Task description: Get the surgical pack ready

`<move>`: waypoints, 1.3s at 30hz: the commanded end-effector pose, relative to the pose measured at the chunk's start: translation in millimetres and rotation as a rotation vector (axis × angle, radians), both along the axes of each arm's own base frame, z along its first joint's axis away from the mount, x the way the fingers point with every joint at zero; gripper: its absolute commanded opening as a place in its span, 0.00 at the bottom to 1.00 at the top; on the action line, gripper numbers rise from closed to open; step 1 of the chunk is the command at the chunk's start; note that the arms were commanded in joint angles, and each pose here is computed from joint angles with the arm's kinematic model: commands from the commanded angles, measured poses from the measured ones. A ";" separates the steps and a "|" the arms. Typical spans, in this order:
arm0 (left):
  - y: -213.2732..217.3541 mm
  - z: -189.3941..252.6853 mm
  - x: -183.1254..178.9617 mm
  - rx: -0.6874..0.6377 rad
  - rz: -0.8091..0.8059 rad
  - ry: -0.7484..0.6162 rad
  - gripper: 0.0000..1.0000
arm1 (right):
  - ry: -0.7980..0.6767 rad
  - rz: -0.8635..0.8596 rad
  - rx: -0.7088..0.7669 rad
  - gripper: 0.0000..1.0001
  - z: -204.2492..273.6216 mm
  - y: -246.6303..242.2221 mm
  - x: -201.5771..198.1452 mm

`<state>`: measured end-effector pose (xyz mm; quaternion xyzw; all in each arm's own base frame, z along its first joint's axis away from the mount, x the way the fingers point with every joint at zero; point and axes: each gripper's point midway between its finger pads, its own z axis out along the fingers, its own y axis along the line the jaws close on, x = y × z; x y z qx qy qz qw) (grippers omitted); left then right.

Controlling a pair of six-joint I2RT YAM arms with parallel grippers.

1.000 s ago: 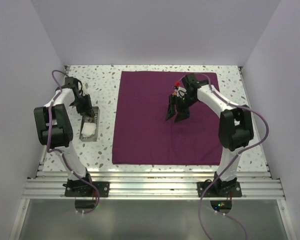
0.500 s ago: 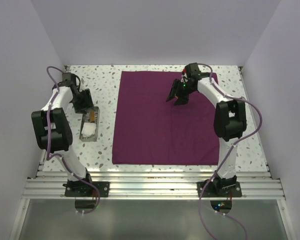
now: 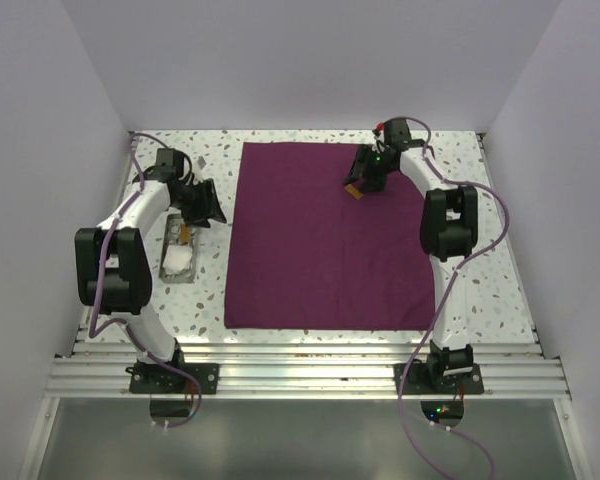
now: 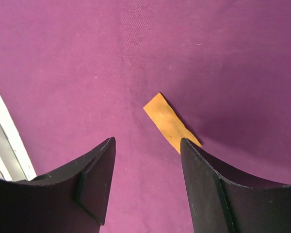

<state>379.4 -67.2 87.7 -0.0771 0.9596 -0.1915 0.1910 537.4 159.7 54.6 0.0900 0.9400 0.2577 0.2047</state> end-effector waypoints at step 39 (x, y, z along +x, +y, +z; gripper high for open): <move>-19.9 10.2 3.8 -0.125 -0.040 -0.048 0.53 | -0.060 0.169 -0.175 0.61 -19.4 -17.9 -3.6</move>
